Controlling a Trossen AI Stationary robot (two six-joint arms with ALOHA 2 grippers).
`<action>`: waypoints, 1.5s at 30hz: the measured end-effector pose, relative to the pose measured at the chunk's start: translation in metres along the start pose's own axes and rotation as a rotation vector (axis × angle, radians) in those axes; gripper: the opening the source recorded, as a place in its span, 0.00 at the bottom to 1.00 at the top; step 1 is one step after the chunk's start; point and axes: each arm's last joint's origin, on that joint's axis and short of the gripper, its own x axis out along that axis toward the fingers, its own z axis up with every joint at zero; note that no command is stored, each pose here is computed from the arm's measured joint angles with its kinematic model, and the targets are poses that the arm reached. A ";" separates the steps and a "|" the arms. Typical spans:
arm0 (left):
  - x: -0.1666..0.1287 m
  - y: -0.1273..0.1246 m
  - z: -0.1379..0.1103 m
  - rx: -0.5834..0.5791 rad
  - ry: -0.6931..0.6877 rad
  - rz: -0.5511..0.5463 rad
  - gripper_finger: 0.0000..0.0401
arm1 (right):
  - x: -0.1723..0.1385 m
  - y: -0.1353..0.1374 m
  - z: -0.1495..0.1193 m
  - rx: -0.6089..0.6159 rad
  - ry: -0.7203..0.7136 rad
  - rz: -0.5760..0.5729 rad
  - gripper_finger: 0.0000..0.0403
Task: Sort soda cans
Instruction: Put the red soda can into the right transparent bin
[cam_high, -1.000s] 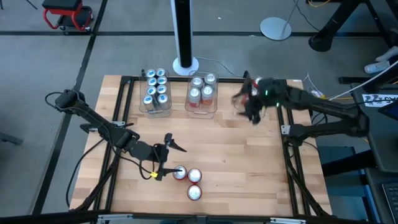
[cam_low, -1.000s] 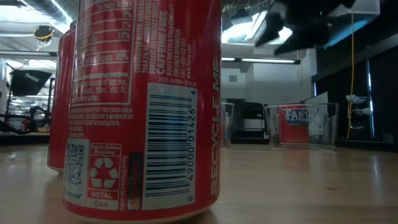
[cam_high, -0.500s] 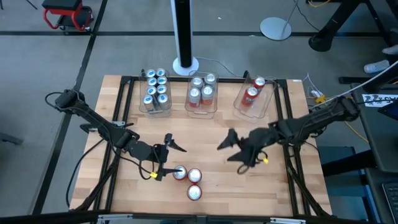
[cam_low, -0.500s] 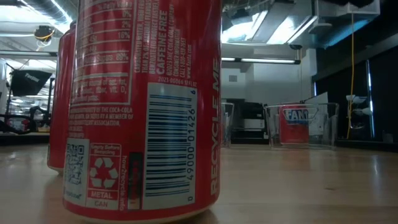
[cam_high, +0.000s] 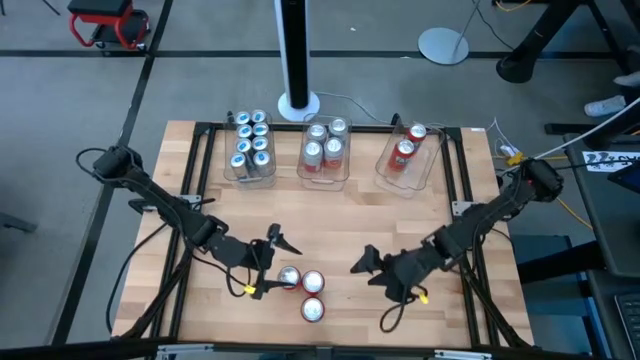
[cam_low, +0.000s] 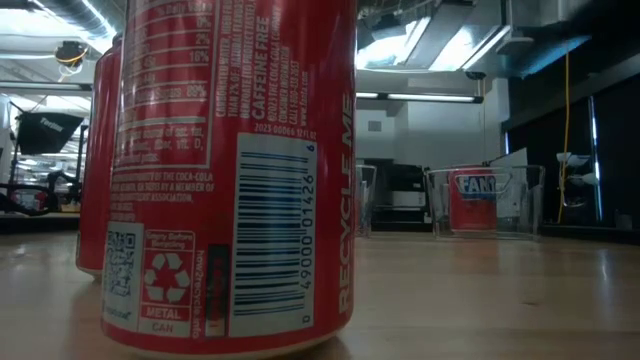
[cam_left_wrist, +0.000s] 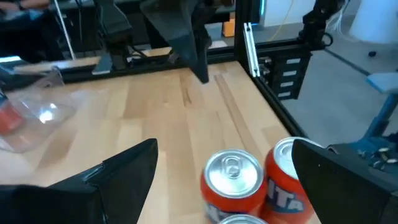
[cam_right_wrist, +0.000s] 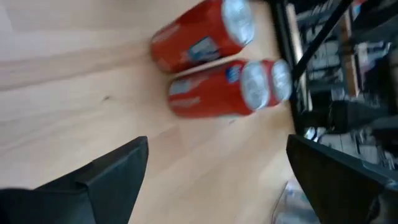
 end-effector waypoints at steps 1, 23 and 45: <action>0.001 0.000 -0.001 -0.018 0.002 0.000 0.89 | 0.001 0.005 0.001 -0.001 0.024 -0.002 0.95; -0.017 -0.024 -0.035 -0.219 0.219 0.021 0.89 | 0.006 0.065 -0.013 0.134 0.237 -0.087 0.95; 0.026 -0.034 -0.070 -0.163 0.267 0.041 0.89 | 0.006 0.064 -0.014 0.132 0.268 -0.126 0.95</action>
